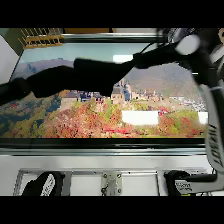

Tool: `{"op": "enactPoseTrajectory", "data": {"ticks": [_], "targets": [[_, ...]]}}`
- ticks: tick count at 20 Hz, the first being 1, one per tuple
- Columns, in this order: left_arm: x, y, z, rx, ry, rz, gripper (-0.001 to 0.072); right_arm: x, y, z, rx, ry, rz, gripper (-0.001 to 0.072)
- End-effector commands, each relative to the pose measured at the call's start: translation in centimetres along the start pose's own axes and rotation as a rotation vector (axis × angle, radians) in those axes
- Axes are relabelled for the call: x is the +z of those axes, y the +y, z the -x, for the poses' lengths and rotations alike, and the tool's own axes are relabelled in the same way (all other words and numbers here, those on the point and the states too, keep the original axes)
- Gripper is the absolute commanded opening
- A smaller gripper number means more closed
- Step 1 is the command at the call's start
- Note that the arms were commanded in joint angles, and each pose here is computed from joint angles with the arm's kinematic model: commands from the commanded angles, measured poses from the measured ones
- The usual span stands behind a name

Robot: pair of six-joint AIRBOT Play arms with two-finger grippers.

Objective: Fold the clothes and pants, and hang the long-sleeved shirts on hangers.

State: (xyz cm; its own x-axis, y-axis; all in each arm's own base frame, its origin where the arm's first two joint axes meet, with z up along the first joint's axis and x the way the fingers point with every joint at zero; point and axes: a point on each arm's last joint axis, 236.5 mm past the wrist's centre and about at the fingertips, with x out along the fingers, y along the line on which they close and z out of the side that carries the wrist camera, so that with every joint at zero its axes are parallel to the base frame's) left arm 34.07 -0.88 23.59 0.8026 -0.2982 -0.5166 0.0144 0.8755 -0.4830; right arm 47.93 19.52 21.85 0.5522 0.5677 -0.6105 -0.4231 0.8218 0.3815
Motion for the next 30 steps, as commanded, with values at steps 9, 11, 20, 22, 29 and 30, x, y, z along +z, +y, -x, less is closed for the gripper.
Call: {"op": "enactPoseTrajectory", "data": {"ticks": [9,11,20,22,29,30], "targets": [[-3.2,-11.6,4.1,-0.229,0.014,-0.170,0.0011,-5.4,2.1,18.6,-0.233,-0.096,-0.040,0.0009],[-6.9,-10.6,-0.4,-0.212,0.165,-0.183,0.0012,-9.1,-0.3,16.3,-0.279,0.005,-0.077,0.0010],[-6.1,-0.2,-6.1,0.075,0.236,-0.084,0.0012,-24.3,-0.3,1.1,-0.029,0.406,-0.227,0.0524],[-4.9,2.7,-5.0,0.139,0.203,-0.025,0.0012,-26.9,1.8,-3.2,0.013,0.494,-0.158,0.0524],[-2.5,6.4,-2.2,0.230,0.107,0.048,0.0012,-36.1,11.6,-15.0,0.127,0.756,0.083,0.0528],[-2.6,6.4,-2.3,0.230,0.108,0.048,0.0012,-36.6,12.8,-15.9,0.143,0.773,0.109,0.0528]]}}
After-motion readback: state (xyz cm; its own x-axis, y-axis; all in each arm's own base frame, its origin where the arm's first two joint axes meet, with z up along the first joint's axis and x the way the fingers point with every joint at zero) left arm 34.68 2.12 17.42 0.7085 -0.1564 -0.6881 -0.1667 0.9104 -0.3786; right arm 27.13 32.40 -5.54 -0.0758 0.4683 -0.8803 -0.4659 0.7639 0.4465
